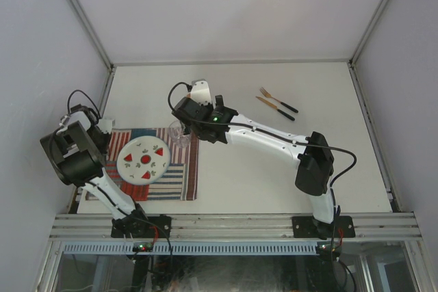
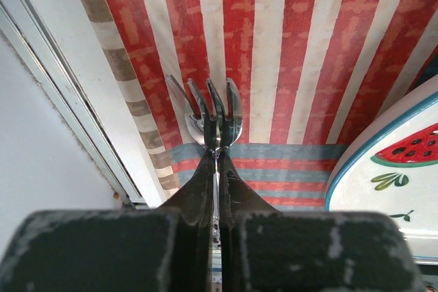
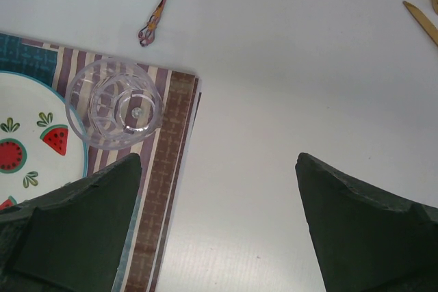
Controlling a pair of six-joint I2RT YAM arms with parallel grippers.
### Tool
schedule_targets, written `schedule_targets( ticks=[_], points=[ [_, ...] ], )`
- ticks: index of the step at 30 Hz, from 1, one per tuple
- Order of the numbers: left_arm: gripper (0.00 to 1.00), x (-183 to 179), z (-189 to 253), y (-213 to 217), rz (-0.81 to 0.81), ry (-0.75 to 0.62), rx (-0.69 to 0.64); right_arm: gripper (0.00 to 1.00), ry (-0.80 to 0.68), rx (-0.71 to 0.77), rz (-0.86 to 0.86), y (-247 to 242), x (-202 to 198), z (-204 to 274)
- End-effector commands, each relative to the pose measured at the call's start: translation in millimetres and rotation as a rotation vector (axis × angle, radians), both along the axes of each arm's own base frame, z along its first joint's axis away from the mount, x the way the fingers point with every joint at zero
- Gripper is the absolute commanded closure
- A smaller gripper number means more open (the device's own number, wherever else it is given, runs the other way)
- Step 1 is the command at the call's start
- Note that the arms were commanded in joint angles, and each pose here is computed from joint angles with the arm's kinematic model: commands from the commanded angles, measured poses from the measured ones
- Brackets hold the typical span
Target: Set the dinner table for one person
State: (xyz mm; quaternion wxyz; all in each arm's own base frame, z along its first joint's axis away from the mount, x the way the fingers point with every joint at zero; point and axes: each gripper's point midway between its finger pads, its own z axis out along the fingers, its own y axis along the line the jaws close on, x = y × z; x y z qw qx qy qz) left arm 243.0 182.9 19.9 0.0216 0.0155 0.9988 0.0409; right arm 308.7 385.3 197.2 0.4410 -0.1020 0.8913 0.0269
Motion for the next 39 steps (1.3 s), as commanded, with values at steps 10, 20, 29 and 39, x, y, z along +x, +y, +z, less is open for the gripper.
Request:
schedule_targets(
  ticks=[10,20,29,39],
  points=[
    [0.27,7.8,21.8,1.0,0.031,-0.114,0.036,0.02,-0.075,0.086,-0.048,-4.3,3.4,35.8],
    [0.27,2.9,42.2,-16.0,0.047,-0.167,-0.009,0.0,-0.131,0.074,-0.188,-30.3,16.5,49.7],
    [0.35,4.7,84.1,-36.6,0.037,-0.311,-0.038,0.06,-0.014,0.054,-0.003,-22.0,67.5,35.9],
    [0.43,-4.1,108.1,-40.9,0.053,-0.366,0.044,0.0,-0.008,-0.055,-0.277,-160.2,182.1,26.7]
  ],
)
